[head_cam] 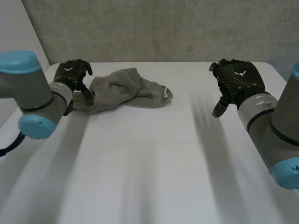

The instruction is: Fold the towel.

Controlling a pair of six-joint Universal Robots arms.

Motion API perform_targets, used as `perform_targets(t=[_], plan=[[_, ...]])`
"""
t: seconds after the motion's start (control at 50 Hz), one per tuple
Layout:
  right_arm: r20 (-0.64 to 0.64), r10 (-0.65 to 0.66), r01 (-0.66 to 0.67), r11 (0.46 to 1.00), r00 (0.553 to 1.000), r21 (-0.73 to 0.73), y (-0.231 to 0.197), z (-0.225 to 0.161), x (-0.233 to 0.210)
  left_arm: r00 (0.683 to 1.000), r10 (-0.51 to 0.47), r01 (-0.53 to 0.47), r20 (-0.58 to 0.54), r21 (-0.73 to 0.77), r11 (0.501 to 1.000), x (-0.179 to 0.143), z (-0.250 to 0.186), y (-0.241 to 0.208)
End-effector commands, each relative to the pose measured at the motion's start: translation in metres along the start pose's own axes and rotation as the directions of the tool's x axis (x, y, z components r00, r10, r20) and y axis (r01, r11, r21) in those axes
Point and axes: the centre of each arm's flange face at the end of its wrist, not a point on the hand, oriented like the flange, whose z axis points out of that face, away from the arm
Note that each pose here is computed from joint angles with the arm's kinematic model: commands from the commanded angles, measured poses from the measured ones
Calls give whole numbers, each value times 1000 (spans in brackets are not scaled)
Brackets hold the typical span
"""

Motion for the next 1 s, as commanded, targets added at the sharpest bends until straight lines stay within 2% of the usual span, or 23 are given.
perform_targets(t=[0.02,0.06,0.08,0.12,0.24,0.34,0.38,0.4,0.44,0.5,0.68,0.74,0.78,0.84,0.88,0.9,0.94,0.96,0.98,1.0], plan=[[5,-22,22,999,1000,-27,9,4,-2,987,159,-160,-11,-21,987,3,30,50],[7,-23,23,999,1000,-34,12,5,-3,964,264,-265,-25,-47,963,5,38,74],[8,-25,25,999,1000,-40,14,6,-3,964,264,-265,-25,-47,963,5,38,74],[10,-25,25,999,1000,-40,14,7,-3,944,327,-329,-38,-67,942,6,42,92],[14,-26,26,998,1000,-50,19,10,-5,940,339,-341,-40,-76,937,5,44,99],[17,-28,29,998,999,-63,24,12,-6,947,318,-320,-35,-62,945,8,42,89],[18,-29,30,997,999,-66,25,12,-6,968,251,-252,-22,-29,967,10,37,65],[18,-29,30,997,999,-68,25,12,-6,968,251,-251,-22,-29,967,10,37,65],[19,-36,38,997,999,-69,26,12,-7,986,167,-167,-26,-4,986,13,26,44],[23,-58,60,996,998,-71,26,11,-7,992,119,-118,-35,35,992,19,13,22],[28,-70,71,995,997,-68,24,9,-8,986,113,-110,-123,32,993,56,-34,10],[23,-69,70,996,997,-63,23,9,-7,976,116,-117,-185,5,993,74,-59,14],[21,-68,69,996,997,-61,22,10,-6,957,117,-128,-267,-23,992,93,-89,19],[30,-67,69,996,997,-56,21,10,-6,943,114,-132,-312,-38,990,101,-105,22],[46,-68,70,996,997,-54,20,10,-8,911,107,-146,-399,-70,987,114,-140,29],[62,-67,70,996,996,-51,20,9,-9,911,106,-146,-399,-70,987,114,-140,29],[81,-69,73,996,994,-45,19,9,-11,861,99,-159,-499,-79,984,125,-181,30],[82,-69,73,996,994,-45,19,9,-11,861,99,-159,-500,-79,984,125,-181,30],[99,-71,76,996,993,-43,19,9,-12,828,95,-160,-553,-72,984,131,-202,28],[116,-73,79,996,991,-41,18,8,-13,827,95,-160,-554,-71,984,131,-202,28]])
